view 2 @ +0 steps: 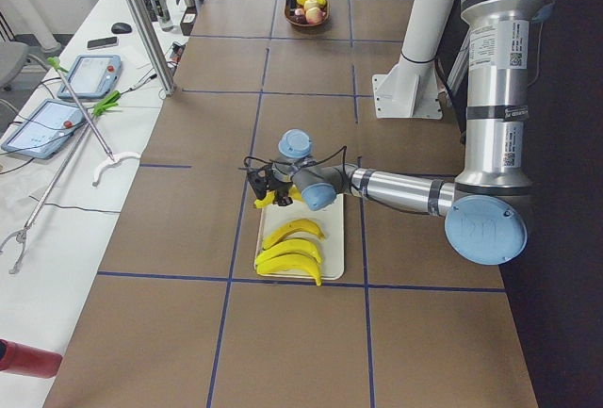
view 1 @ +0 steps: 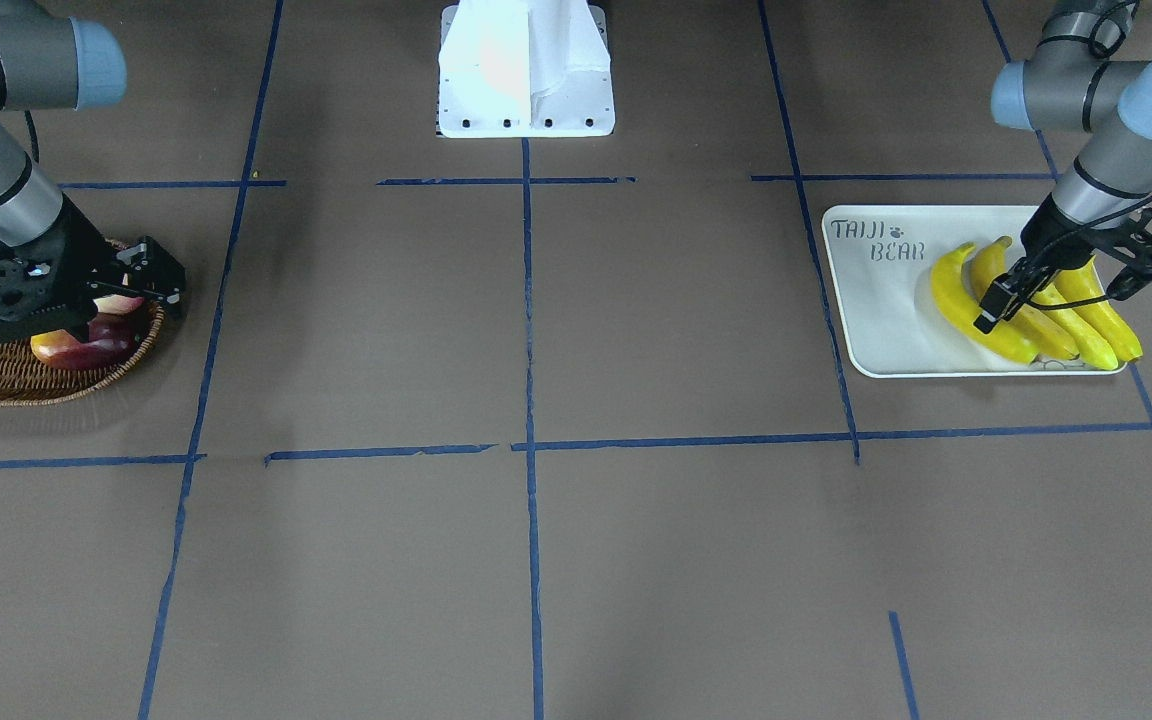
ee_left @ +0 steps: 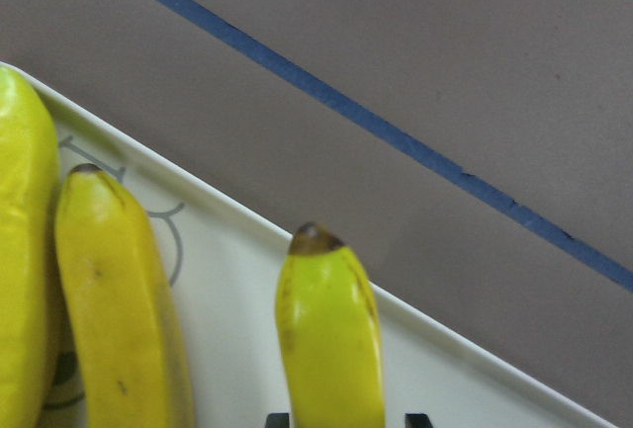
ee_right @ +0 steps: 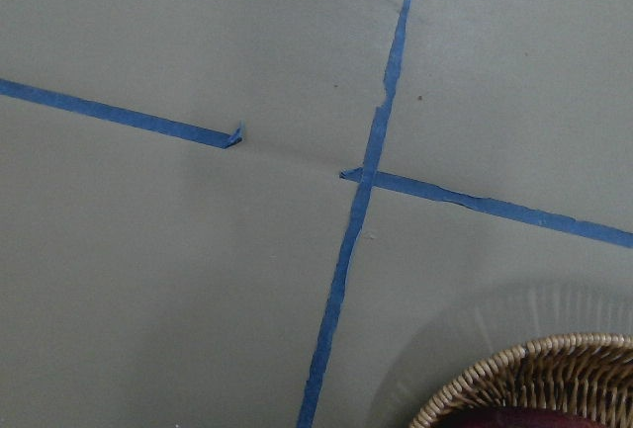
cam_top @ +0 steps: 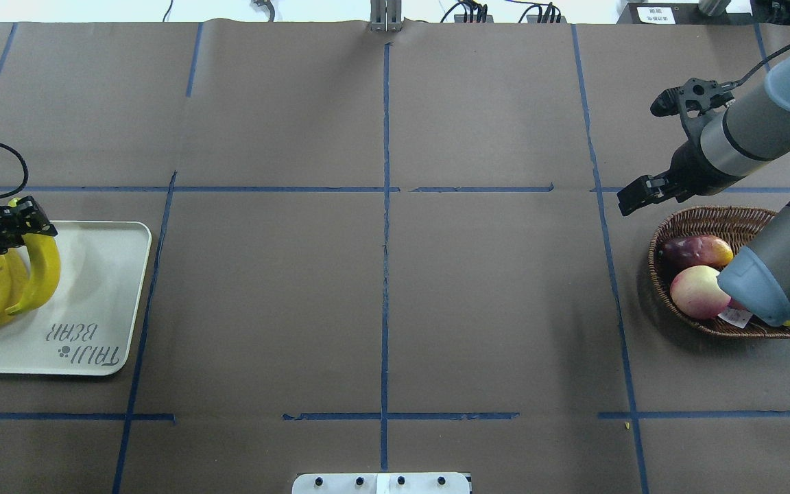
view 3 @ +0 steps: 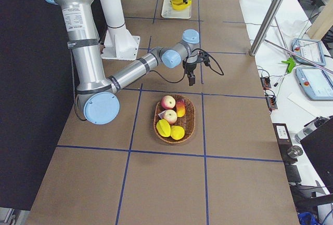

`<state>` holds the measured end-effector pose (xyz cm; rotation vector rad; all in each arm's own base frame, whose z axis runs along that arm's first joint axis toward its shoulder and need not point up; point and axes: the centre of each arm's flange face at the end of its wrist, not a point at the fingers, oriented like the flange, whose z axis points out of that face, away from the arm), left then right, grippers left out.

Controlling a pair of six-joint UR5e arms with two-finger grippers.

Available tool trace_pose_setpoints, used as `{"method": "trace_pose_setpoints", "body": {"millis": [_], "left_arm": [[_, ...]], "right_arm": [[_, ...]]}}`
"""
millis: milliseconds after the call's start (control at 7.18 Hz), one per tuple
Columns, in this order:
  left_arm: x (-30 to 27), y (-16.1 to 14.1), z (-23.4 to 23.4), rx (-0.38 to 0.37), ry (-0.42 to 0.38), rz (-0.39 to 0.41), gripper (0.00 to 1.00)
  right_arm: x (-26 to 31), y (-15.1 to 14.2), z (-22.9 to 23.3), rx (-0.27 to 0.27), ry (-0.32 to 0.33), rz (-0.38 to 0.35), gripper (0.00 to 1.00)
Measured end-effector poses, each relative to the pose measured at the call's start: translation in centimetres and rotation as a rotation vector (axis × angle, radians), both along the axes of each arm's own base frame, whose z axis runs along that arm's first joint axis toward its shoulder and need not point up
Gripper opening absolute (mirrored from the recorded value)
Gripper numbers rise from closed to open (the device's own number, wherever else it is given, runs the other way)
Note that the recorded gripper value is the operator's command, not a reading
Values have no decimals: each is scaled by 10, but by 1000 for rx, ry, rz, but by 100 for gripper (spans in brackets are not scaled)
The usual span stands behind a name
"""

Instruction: Transfer all bananas from basket to plate

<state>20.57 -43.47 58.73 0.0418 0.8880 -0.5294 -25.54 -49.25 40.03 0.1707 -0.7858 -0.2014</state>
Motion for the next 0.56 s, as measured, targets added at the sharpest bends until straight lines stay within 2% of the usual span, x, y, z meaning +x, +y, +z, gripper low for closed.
{"method": "trace_pose_setpoints", "body": {"millis": [279, 557], "left_arm": [[-45, 3, 14, 124, -48, 125, 100], [-95, -3, 24, 221, -84, 257, 100]], "right_arm": [[30, -7, 16, 14, 5, -18, 99], [78, -18, 40, 48, 54, -53, 99]]}}
